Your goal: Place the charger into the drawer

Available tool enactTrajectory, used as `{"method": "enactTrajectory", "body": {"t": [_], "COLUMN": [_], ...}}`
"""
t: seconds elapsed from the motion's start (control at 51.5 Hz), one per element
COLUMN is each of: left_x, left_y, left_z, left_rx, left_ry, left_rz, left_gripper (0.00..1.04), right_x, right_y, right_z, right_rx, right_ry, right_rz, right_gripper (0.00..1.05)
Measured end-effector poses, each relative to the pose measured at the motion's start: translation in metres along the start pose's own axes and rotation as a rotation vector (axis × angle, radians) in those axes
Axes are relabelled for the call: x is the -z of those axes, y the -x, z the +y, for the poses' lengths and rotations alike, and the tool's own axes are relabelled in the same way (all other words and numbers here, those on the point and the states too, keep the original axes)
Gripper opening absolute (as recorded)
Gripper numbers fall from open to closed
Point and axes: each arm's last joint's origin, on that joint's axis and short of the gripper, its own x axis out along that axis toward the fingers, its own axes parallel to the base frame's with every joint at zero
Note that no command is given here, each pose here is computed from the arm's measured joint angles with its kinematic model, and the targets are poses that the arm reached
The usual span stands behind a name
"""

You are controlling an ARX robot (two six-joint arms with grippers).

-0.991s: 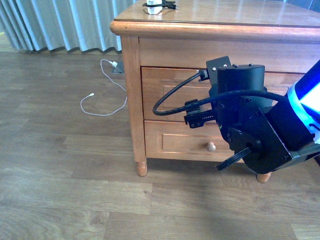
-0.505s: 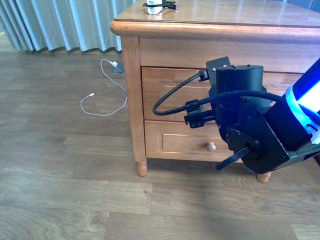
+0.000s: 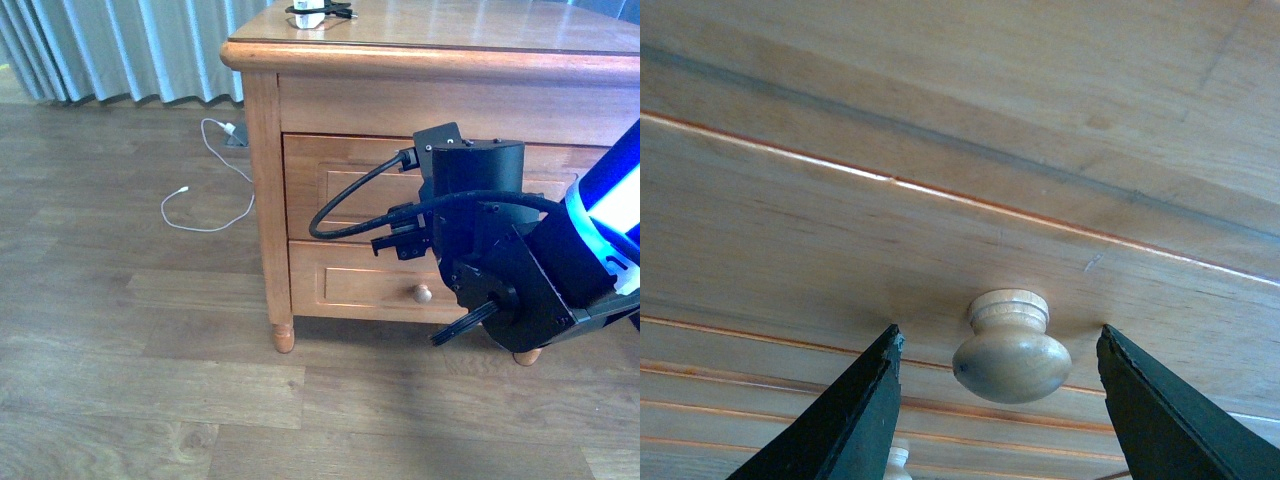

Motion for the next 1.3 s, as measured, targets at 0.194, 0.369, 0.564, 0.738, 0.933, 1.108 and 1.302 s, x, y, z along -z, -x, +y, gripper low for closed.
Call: {"method": "enactTrajectory", "body": {"t": [0.194, 0.369, 0.564, 0.738, 0.933, 1.108, 1.302], "left_x": [0.0, 0.0, 0.0, 0.0, 0.0, 0.0, 0.0], "left_y": [0.0, 0.0, 0.0, 0.0, 0.0, 0.0, 0.0], "left_z": [0.0, 0.0, 0.0, 0.0, 0.0, 0.0, 0.0], "left_rx": [0.0, 0.0, 0.0, 0.0, 0.0, 0.0, 0.0], "left_ry": [0.0, 0.0, 0.0, 0.0, 0.0, 0.0, 0.0], "left_rz": [0.0, 0.0, 0.0, 0.0, 0.0, 0.0, 0.0], "left_gripper": [0.99, 0.99, 0.99, 0.99, 0.99, 0.99, 0.99], "right_x": [-0.0004, -0.0007, -0.0009, -0.0015, -0.0022, -0.0026, -0.005], "right_y": [-0.0004, 0.0003, 0.0004, 0.0002, 0.0002, 0.0007, 0.0017], "right_z": [-0.0001, 0.0015, 0.0019, 0.0018, 0.0022, 0.0036, 0.0059], "right_rx": [-0.001, -0.01, -0.009, -0.002, -0.003, -0.012, -0.018], "right_ry": [0.001, 0.001, -0.004, -0.007, -0.007, -0.006, -0.007], "right_rz": [-0.002, -0.004, -0.004, -0.004, -0.005, -0.006, -0.012], "right_gripper": [0.53, 0.75, 0.8, 0.58, 0.41, 0.57, 0.87]}}
